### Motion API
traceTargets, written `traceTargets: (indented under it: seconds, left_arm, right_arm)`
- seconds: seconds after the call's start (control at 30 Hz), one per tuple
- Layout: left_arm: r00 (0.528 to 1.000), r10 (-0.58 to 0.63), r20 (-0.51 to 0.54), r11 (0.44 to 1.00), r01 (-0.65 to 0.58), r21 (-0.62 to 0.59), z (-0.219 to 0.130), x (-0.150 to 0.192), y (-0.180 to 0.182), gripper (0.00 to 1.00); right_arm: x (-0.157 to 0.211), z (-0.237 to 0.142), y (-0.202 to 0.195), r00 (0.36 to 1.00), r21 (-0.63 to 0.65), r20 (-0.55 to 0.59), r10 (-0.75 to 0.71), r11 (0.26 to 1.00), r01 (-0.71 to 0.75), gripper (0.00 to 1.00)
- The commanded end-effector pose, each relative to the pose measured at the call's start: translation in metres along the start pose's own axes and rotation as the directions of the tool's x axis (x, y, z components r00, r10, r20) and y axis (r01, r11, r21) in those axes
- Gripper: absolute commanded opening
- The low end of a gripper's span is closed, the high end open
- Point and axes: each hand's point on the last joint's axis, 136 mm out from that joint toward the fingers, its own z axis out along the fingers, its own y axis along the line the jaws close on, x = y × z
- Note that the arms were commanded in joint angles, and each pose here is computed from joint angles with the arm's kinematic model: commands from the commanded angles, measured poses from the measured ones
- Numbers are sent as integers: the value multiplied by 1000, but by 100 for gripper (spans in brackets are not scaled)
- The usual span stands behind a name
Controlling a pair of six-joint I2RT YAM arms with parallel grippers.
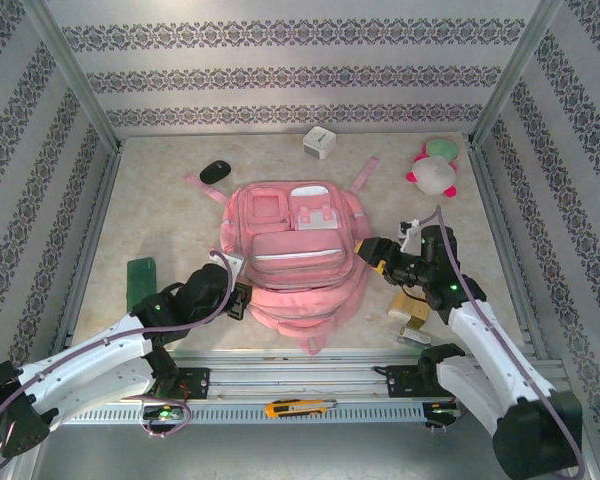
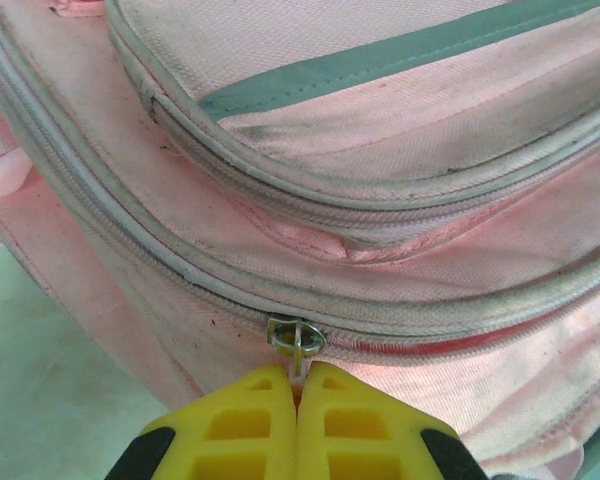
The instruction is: Pack the student bag
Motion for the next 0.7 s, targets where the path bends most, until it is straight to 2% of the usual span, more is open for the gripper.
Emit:
traceTargets:
  seconds: [0.0,0.1,0.17,0.23,0.37,0.47,0.67]
  left_arm:
    - [995,31,96,993,-42,110,-4,-26,-21,0]
    - [995,45,93,985,-60,162,-4,-26,-29,0]
    - [995,50,87,980,-66,190,-4,-26,-34,0]
    - [995,52,83,972,-69,223,-4,-26,-39,0]
    - [995,58,79,959,-77,272,-3,-28,-49,0]
    - [995,55,79,958,-75,278,-2,-30,-50,0]
    - [994,46,94,947,-74,313,-4,-35,-57,0]
  right_arm:
    - [1,-22,23,906,79,32,-421,905,418,69]
    - [20,-20,62,668,21,76,-740,671,741,72]
    - [42,-11,81,456,-30,80,-886,456,890,69]
    - [61,3,91,294,-92,63,-954,287,953,66]
    - [90,40,104,67,-196,21,-998,61,979,67]
    - [107,62,113,-40,-255,30,-999,-46,966,68]
    - [113,96,101,-129,-248,6,-992,-126,961,67]
